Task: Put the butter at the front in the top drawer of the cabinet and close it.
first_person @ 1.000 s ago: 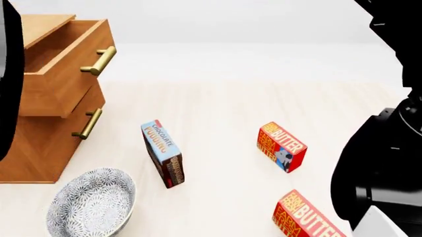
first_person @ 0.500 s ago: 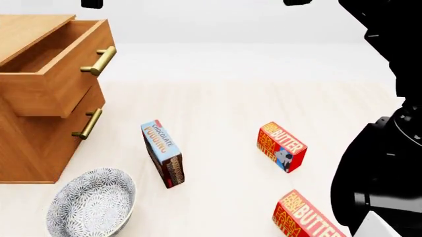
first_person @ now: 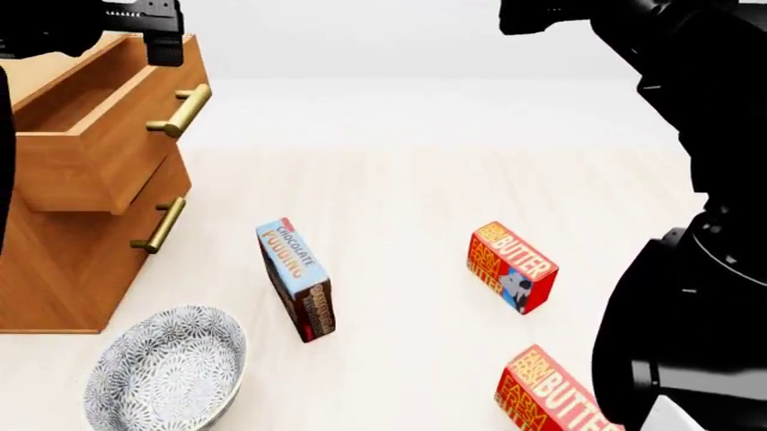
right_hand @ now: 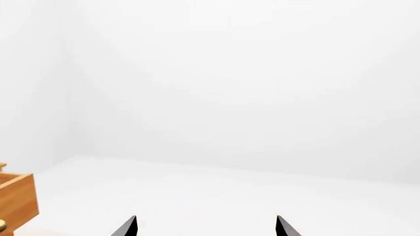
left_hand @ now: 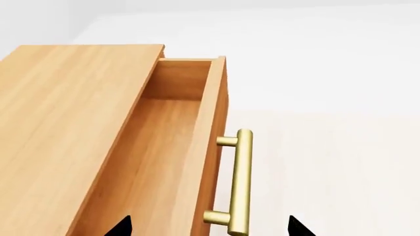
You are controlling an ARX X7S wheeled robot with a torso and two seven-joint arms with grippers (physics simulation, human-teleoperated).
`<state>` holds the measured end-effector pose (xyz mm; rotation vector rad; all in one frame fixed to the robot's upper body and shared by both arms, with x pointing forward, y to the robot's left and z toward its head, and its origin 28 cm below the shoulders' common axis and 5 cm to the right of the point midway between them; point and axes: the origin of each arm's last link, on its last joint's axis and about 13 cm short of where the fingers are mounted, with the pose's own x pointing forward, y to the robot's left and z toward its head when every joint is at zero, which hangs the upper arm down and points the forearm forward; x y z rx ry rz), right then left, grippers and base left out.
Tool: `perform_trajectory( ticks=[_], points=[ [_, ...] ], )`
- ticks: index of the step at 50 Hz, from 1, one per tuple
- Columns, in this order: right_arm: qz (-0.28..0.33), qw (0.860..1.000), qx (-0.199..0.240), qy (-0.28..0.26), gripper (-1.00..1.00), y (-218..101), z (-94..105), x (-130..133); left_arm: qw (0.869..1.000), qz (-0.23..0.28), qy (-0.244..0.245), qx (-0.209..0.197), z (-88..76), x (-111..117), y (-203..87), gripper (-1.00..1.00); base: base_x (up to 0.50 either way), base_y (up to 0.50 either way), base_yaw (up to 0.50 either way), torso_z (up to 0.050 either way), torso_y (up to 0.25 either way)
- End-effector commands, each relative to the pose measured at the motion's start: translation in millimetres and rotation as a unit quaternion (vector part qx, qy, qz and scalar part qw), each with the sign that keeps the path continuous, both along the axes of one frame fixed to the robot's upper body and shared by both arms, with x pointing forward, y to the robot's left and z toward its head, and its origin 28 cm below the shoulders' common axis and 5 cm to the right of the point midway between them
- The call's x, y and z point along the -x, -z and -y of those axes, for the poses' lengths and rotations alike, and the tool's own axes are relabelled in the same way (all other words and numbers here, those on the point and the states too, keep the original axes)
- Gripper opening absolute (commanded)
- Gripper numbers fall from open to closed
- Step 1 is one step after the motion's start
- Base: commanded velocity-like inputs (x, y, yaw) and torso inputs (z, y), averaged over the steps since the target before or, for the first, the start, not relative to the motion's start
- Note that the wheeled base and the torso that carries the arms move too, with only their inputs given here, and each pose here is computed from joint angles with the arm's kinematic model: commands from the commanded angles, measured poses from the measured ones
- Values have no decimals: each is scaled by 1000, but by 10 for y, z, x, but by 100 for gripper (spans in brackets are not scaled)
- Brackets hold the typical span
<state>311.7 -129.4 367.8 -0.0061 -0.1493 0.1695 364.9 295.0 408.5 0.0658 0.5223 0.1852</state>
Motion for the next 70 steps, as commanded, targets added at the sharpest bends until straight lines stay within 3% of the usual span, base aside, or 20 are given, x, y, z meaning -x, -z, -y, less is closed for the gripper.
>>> perform_trajectory(
  ticks=[1,20,41,70],
  points=[
    [-6,1000,-5,-5,100,60,-7,-12,1000,-16,-13,5,5,-58,165,100,0,0,0,0,0],
    [-9,1000,-8,-4,100,89,-9,20,999,-11,-41,15,-32,-108,291,100,0,0,0,0,0],
    [-13,1000,-10,-3,100,120,-6,14,998,-8,-63,-1,-65,-129,340,100,0,0,0,0,0],
    [-13,1000,-12,0,100,132,7,53,996,-51,-68,-2,-102,-139,538,100,0,0,0,0,0]
  ],
)
